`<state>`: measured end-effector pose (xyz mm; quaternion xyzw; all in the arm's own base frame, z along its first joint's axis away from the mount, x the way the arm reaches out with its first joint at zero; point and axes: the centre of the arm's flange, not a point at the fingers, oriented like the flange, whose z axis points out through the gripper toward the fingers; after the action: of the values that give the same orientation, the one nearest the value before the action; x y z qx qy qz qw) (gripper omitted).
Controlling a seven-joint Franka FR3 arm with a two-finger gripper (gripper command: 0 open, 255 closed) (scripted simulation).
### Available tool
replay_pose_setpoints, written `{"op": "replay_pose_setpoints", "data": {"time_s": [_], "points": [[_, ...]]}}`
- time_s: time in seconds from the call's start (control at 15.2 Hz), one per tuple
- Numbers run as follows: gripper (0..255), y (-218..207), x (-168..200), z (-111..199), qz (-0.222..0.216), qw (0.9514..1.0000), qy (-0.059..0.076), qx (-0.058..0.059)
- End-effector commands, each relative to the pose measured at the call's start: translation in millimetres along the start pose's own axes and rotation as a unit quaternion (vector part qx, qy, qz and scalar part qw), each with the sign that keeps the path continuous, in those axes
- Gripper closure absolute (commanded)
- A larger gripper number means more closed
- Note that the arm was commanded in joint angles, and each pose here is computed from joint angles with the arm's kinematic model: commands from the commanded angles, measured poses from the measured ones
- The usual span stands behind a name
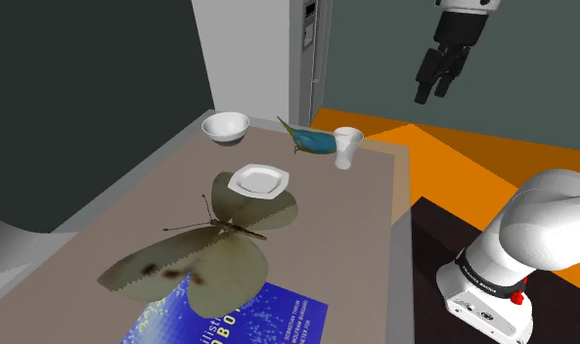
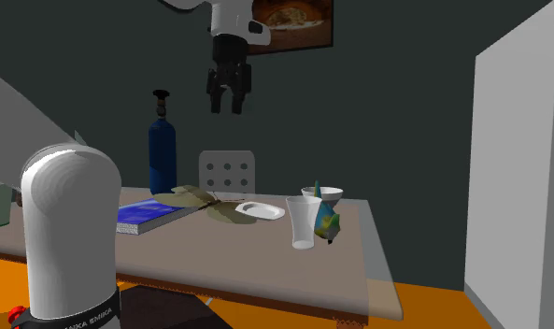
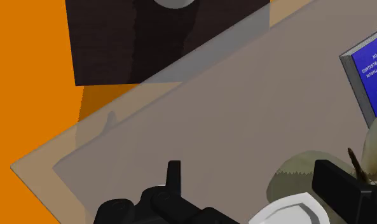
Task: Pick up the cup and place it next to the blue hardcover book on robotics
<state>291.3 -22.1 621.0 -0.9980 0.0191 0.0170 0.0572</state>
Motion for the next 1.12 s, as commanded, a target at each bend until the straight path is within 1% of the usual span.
{"op": "replay_pose_setpoints", "data": {"time_s": [0.0, 0.26, 0.53, 0.79, 1.06], "points": [[0, 0.0, 0.0, 0.0, 0.000, 1.0000, 0.000, 0.000], [0, -12.0, 37.1, 36.6, -0.003, 0.9995, 0.004, -0.032], [0, -21.8, 74.4, 73.7, -0.006, 0.9980, 0.007, -0.063], [0, -29.6, 111.9, 111.1, -0.009, 0.9954, 0.011, -0.094], [0, -35.2, 149.7, 148.6, -0.012, 0.9919, 0.014, -0.126]]}}
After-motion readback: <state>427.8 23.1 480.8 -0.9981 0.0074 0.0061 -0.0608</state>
